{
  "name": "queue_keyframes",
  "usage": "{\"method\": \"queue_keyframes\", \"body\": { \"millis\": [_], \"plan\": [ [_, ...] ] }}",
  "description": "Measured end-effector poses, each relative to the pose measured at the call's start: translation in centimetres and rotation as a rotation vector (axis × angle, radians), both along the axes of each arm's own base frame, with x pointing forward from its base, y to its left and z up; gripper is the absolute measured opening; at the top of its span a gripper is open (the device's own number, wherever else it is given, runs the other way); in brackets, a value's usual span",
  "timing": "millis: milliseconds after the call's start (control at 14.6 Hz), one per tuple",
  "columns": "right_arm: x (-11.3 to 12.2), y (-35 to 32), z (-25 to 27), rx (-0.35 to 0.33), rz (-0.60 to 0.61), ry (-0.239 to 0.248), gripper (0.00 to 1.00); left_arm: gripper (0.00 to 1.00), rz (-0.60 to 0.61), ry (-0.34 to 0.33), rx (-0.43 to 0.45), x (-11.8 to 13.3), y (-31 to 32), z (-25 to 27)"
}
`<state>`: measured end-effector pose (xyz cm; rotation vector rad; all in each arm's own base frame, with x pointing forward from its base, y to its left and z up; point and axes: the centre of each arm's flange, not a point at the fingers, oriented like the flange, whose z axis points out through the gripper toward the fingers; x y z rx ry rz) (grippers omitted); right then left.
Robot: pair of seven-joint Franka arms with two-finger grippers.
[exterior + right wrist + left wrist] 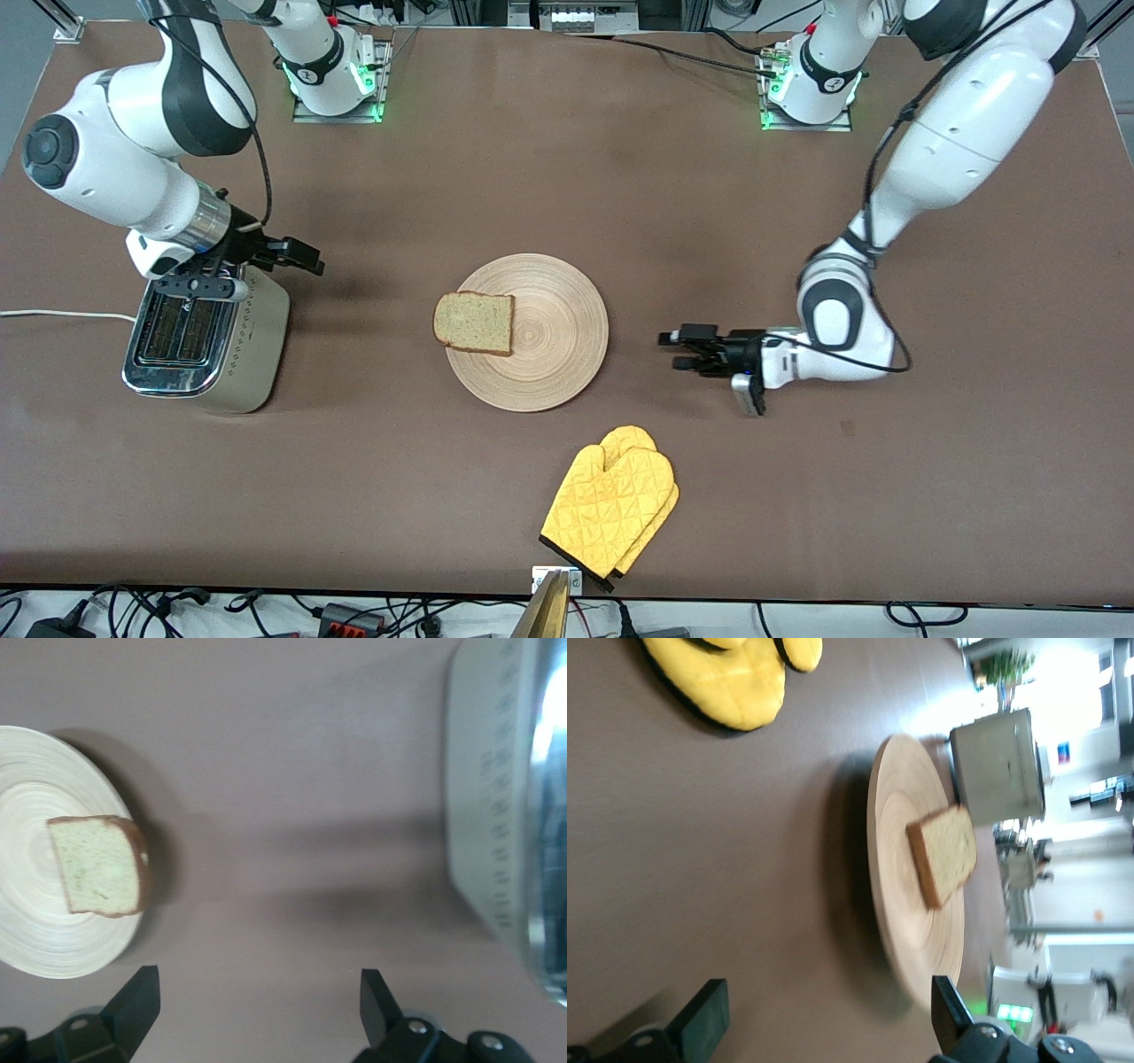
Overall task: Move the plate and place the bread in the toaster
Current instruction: 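Release the plate with the left gripper while the right gripper reaches the bread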
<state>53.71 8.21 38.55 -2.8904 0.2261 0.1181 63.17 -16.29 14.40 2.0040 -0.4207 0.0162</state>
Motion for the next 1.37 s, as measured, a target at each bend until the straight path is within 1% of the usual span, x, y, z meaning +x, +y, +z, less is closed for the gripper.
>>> {"method": "queue_keyframes", "body": {
  "millis": [137, 342, 411, 548, 616, 685, 822, 958, 1095, 1232, 1369],
  "plan": [
    [0.2, 0.6, -1.2, 0.07, -0.034, 0.014, 1.0, 1.0, -0.137, -0.046, 0.041, 1.2, 3.5, 1.8],
    [0.6, 1.0, -3.2, 0.138, -0.024, -0.003, 1.0, 1.0, -0.328, -0.087, 0.135, 2.3, 7.6, 4.3],
    [0.5, 1.2, -4.0, 0.163, -0.028, -0.014, 1.0, 1.0, -0.402, -0.089, 0.176, 2.5, 9.0, 5.2],
    [0.0, 2.0, -5.9, 0.17, -0.018, -0.052, 1.0, 1.0, -0.532, -0.082, 0.279, 2.9, 12.0, 7.2],
    [-0.3, 2.6, -6.8, 0.169, -0.022, -0.059, 1.0, 1.0, -0.583, -0.074, 0.337, 3.1, 13.6, 8.2],
    [-0.6, 3.4, -7.8, 0.182, -0.035, -0.055, 1.0, 1.0, -0.62, -0.063, 0.393, 3.3, 15.0, 9.3],
    [-0.9, 5.1, -9.7, 0.232, -0.055, -0.05, 1.0, 1.0, -0.646, -0.019, 0.5, 3.8, 16.8, 11.3],
    [-1.1, 5.9, -11.7, 0.28, -0.046, -0.056, 1.0, 1.0, -0.635, 0.029, 0.645, 4.2, 16.8, 13.8],
    [-1.2, 5.6, -13.8, 0.335, -0.021, -0.078, 1.0, 1.0, -0.608, 0.041, 0.827, 4.6, 14.7, 17.4],
    [-1.2, 5.4, -15.2, 0.373, -0.003, -0.111, 1.0, 1.0, -0.563, 0.05, 1.014, 4.3, 10.9, 21.3],
    [-0.9, 5.3, -15.6, 0.379, 0.002, -0.13, 1.0, 1.0, -0.451, 0.106, 1.156, 3.2, 7.3, 24.3]
  ]
}}
